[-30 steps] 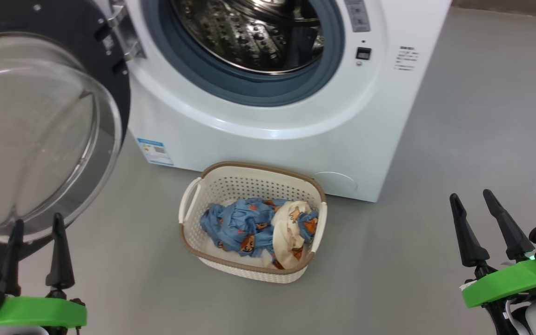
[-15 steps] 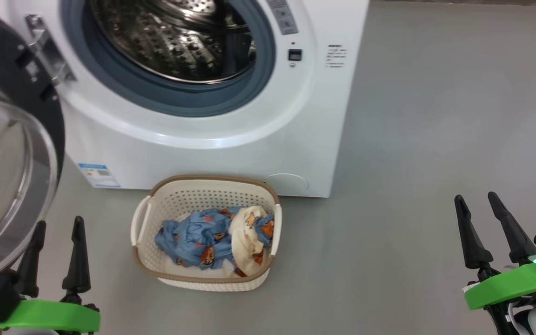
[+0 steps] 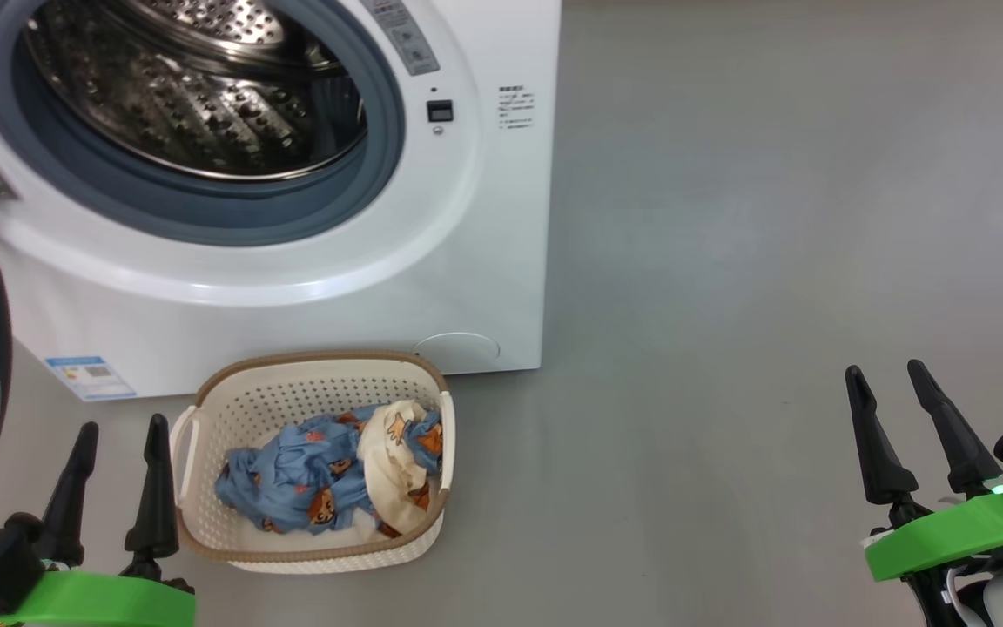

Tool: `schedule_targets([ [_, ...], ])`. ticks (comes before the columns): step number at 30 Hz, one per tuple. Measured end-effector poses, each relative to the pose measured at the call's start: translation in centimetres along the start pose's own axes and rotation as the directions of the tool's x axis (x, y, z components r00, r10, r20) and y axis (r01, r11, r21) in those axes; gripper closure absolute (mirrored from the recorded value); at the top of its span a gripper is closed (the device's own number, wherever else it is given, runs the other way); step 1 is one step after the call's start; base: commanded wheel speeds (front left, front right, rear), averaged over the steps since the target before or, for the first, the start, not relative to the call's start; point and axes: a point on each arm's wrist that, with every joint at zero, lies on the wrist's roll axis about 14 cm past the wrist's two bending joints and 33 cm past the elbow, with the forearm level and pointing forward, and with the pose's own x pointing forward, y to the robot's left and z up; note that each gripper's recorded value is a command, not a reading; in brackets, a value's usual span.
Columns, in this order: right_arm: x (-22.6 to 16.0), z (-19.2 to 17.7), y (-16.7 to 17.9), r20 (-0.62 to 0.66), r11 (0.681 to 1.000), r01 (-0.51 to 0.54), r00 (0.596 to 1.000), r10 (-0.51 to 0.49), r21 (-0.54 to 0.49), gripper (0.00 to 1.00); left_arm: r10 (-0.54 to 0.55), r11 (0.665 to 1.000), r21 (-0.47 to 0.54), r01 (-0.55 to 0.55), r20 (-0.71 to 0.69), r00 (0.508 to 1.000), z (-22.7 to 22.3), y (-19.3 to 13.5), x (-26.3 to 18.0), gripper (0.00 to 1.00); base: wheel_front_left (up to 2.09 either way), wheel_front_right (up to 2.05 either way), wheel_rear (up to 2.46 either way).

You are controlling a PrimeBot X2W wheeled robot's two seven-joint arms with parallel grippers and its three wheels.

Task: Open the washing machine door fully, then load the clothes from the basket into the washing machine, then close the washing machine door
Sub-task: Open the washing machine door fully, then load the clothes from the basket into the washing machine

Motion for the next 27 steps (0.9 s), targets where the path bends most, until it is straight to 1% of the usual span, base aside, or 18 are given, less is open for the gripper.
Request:
schedule_targets([
  [5,-1.0,0.6,-0.9,0.014,1.0,0.031,0.999,-0.031,-0.002,0.0,-0.028,0.999,-0.034,0.028,0.009,1.0,0.1,-1.1,0.5,0.0,0.0,0.0,0.0],
  [10,-2.1,0.7,-1.5,0.017,0.999,0.054,0.998,-0.054,-0.002,0.0,-0.045,0.998,-0.038,0.044,-0.008,0.999,-0.5,-1.7,0.1,0.0,0.0,0.0,0.0],
  [20,-2.0,0.5,-1.5,0.014,0.998,0.057,0.998,-0.057,0.002,0.0,-0.045,0.998,-0.043,0.044,-0.015,0.999,-0.6,-1.6,0.1,0.0,0.0,-0.01,0.01],
  [24,-1.9,0.4,-1.5,0.01,0.998,0.057,0.998,-0.057,0.004,0.0,-0.048,0.997,-0.054,0.046,-0.024,0.999,-0.9,-1.7,0.1,0.0,0.16,-0.62,0.45],
  [27,-1.8,0.3,-1.5,0.008,0.998,0.056,0.998,-0.056,0.005,0.0,-0.05,0.997,-0.052,0.048,-0.026,0.998,-1.0,-1.6,0.1,0.0,0.37,-1.37,1.0],
])
